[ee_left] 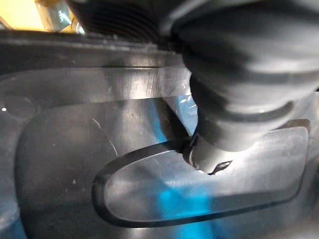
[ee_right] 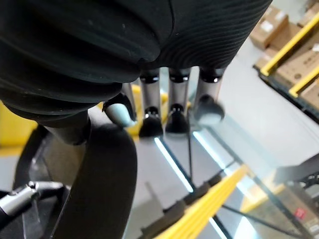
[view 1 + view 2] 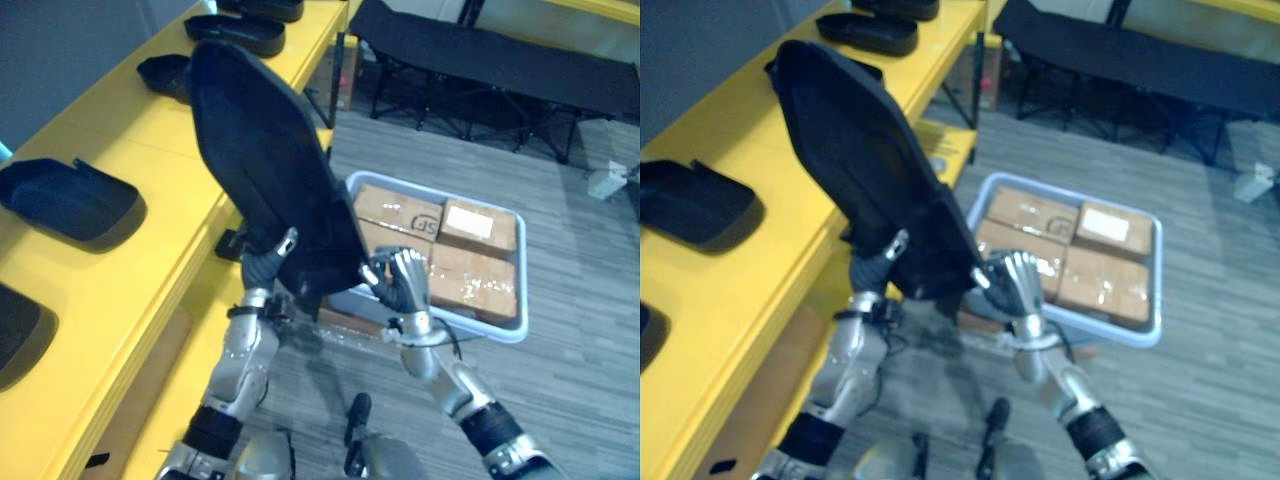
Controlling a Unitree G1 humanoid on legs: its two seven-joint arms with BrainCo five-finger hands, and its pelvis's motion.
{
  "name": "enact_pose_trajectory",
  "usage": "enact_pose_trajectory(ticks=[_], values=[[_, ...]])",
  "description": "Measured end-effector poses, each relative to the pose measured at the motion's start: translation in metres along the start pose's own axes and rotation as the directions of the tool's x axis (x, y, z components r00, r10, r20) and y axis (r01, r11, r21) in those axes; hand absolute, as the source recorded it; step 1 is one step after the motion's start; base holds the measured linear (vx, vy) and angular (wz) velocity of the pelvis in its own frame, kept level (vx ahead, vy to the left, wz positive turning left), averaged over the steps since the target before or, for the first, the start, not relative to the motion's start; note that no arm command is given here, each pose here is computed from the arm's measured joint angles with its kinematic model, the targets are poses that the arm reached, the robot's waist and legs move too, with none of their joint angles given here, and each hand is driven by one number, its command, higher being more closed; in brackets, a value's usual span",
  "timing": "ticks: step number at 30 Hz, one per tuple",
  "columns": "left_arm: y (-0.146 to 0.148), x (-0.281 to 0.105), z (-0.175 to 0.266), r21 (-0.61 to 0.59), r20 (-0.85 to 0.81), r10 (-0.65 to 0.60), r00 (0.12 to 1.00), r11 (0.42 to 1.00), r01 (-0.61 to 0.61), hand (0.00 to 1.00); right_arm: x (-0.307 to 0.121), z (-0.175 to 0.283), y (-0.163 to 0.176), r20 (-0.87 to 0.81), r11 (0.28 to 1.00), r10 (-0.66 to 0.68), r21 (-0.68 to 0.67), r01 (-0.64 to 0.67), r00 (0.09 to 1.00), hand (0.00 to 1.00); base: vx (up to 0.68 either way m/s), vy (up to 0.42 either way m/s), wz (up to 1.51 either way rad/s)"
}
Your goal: Walk over and take plastic housings, then place them on the shelf
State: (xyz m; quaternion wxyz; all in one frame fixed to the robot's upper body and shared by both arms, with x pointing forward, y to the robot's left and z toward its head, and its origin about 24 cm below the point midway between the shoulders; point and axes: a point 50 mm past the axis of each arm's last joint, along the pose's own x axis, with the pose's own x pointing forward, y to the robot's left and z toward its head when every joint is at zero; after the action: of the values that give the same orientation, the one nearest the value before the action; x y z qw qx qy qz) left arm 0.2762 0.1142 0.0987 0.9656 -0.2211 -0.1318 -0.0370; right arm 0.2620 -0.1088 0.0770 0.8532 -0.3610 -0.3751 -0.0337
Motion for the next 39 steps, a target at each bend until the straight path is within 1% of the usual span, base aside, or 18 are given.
enact_pose_trajectory(ticks=[6,8,10,11,13,15,18,21,24,26,27,29,30,31,33,35,37,39], values=[[0.011,-0.013,0.004,-0.022,0.026,0.069,0.997,0.997,-0.069,1.0,-0.008,0.012,-0.005,0.03,0.991,-0.02,0.133,0.015,0.999,0.0,0.0,0.0,-0.01],[0.014,-0.017,0.006,0.03,0.049,0.099,0.994,0.995,-0.1,1.0,-0.007,0.015,-0.011,0.008,0.979,-0.056,0.197,0.053,0.998,0.0,0.0,0.0,0.0],[0.018,-0.022,0.006,0.123,0.075,0.14,0.987,0.981,-0.148,1.0,0.001,0.02,-0.03,-0.032,0.933,-0.138,0.33,0.141,0.99,0.0,0.0,0.0,0.0],[0.019,-0.023,0.007,0.147,0.084,0.152,0.985,0.976,-0.163,1.0,0.003,0.021,-0.035,-0.037,0.918,-0.161,0.362,0.163,0.986,0.0,0.03,0.038,-0.05],[0.025,-0.026,0.015,0.208,0.14,0.202,0.969,0.951,-0.228,1.0,0.011,0.024,-0.058,-0.051,0.844,-0.232,0.486,0.227,0.971,0.0,0.01,0.046,-0.11],[0.029,-0.026,0.022,0.238,0.19,0.233,0.954,0.932,-0.275,1.0,0.012,0.022,-0.074,-0.07,0.802,-0.267,0.537,0.261,0.961,0.0,-0.02,0.041,-0.16],[0.037,-0.028,0.028,0.263,0.242,0.294,0.925,0.897,-0.354,1.0,0.0,0.006,-0.095,-0.169,0.736,-0.304,0.583,0.344,0.938,0.0,-0.05,0.034,-0.12],[0.042,-0.032,0.031,0.259,0.264,0.317,0.911,0.887,-0.383,1.0,-0.021,-0.01,-0.112,-0.296,0.696,-0.354,0.551,0.461,0.887,0.0,-0.04,0.027,-0.18],[0.044,-0.042,0.041,0.169,0.295,0.284,0.912,0.924,-0.342,1.0,-0.053,-0.025,-0.123,-0.458,0.657,-0.39,0.469,0.59,0.799,0.0,-0.02,0.025,-0.22],[0.038,-0.051,0.052,0.133,0.358,0.232,0.905,0.946,-0.295,1.0,-0.089,-0.034,-0.127,-0.603,0.628,-0.378,0.39,0.673,0.702,0.0,0.02,0.027,-0.28],[0.037,-0.053,0.055,0.122,0.37,0.217,0.904,0.953,-0.278,1.0,-0.098,-0.036,-0.128,-0.638,0.618,-0.375,0.369,0.694,0.672,0.0,0.04,0.027,-0.28],[0.033,-0.06,0.06,0.111,0.399,0.172,0.901,0.966,-0.234,1.0,-0.133,-0.041,-0.132,-0.752,0.585,-0.369,0.268,0.765,0.546,0.0,0.05,0.031,-0.23],[0.033,-0.06,0.06,0.112,0.399,0.166,0.902,0.967,-0.228,1.0,-0.143,-0.043,-0.133,-0.78,0.574,-0.364,0.242,0.782,0.508,0.0,0.06,0.037,-0.26],[0.034,-0.063,0.059,0.114,0.395,0.164,0.904,0.968,-0.225,1.0,-0.16,-0.046,-0.132,-0.827,0.559,-0.344,0.199,0.805,0.444,0.0,0.04,0.034,-0.28],[0.037,-0.069,0.056,0.123,0.379,0.169,0.91,0.965,-0.231,1.0,-0.18,-0.046,-0.131,-0.869,0.529,-0.315,0.172,0.831,0.381,0.0,0.03,0.046,-0.33],[0.041,-0.074,0.054,0.131,0.364,0.188,0.912,0.959,-0.25,1.0,-0.192,-0.043,-0.13,-0.888,0.525,-0.293,0.16,0.836,0.354,0.0,-0.02,0.064,-0.14],[0.047,-0.08,0.052,0.11,0.345,0.223,0.912,0.955,-0.275,1.0,-0.195,-0.041,-0.128,-0.89,0.544,-0.269,0.175,0.821,0.367,0.0,-0.04,0.054,-0.08],[0.051,-0.082,0.053,0.118,0.348,0.239,0.906,0.948,-0.296,1.0,-0.192,-0.042,-0.127,-0.883,0.549,-0.258,0.2,0.812,0.391,0.0,-0.03,0.039,-0.02]])
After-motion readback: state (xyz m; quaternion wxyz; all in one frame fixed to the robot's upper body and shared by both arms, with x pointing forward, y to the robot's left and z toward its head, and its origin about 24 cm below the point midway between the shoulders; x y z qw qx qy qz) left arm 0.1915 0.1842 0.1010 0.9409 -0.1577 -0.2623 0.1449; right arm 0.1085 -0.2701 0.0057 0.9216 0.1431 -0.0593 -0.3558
